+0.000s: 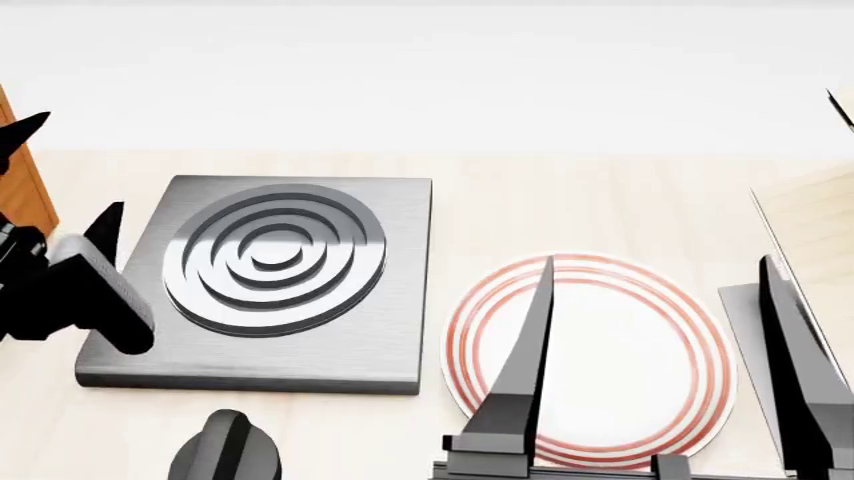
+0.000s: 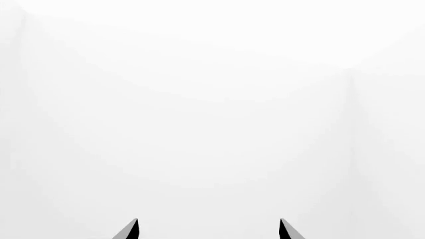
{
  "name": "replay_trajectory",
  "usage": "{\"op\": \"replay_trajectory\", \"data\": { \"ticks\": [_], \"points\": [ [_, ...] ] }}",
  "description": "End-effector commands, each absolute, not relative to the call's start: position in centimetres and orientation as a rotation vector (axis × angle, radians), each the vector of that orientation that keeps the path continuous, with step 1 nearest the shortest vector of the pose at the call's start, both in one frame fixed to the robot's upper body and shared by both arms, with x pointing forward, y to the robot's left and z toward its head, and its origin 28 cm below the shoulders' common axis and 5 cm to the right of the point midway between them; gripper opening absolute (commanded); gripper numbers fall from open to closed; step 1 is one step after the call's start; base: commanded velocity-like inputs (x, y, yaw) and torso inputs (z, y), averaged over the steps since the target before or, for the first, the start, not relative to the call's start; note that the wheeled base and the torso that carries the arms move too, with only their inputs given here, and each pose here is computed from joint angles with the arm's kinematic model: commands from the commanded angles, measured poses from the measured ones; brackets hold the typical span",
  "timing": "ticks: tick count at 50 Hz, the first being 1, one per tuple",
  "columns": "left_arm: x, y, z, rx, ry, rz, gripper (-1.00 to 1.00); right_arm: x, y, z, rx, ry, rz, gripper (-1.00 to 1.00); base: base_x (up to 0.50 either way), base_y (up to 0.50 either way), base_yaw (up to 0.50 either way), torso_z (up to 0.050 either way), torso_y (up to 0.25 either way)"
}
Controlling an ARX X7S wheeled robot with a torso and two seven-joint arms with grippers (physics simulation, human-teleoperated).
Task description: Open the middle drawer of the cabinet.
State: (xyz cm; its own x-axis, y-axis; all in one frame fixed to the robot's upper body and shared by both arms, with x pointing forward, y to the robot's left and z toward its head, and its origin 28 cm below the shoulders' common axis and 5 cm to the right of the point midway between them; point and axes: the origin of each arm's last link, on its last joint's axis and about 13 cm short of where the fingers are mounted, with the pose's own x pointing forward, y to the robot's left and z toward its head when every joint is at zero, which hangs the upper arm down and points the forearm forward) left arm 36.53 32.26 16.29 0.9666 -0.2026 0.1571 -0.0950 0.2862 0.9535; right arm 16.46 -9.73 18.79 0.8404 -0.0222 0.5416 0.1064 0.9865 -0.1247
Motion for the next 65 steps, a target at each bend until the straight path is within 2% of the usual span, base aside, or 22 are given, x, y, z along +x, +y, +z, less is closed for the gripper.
{"op": "replay_trajectory", "data": {
  "ticks": [1,25,65],
  "points": [
    [37.3,33.1,15.9,1.360,-0.224,-0.081,1.00,16.4,-9.7,18.8,-0.152,-0.569,-0.065,1.00,0.00,0.00,0.00,0.000,0.000],
    [38.3,34.4,14.6,1.469,-0.193,-0.093,1.00,16.4,-9.8,18.8,-0.147,-0.568,-0.064,1.00,0.00,0.00,0.00,0.000,0.000],
    [38.6,36.0,12.9,1.517,-0.099,-0.020,1.00,16.4,-9.8,18.8,-0.149,-0.566,-0.064,1.00,0.00,0.00,0.00,0.000,0.000]
  ]
}}
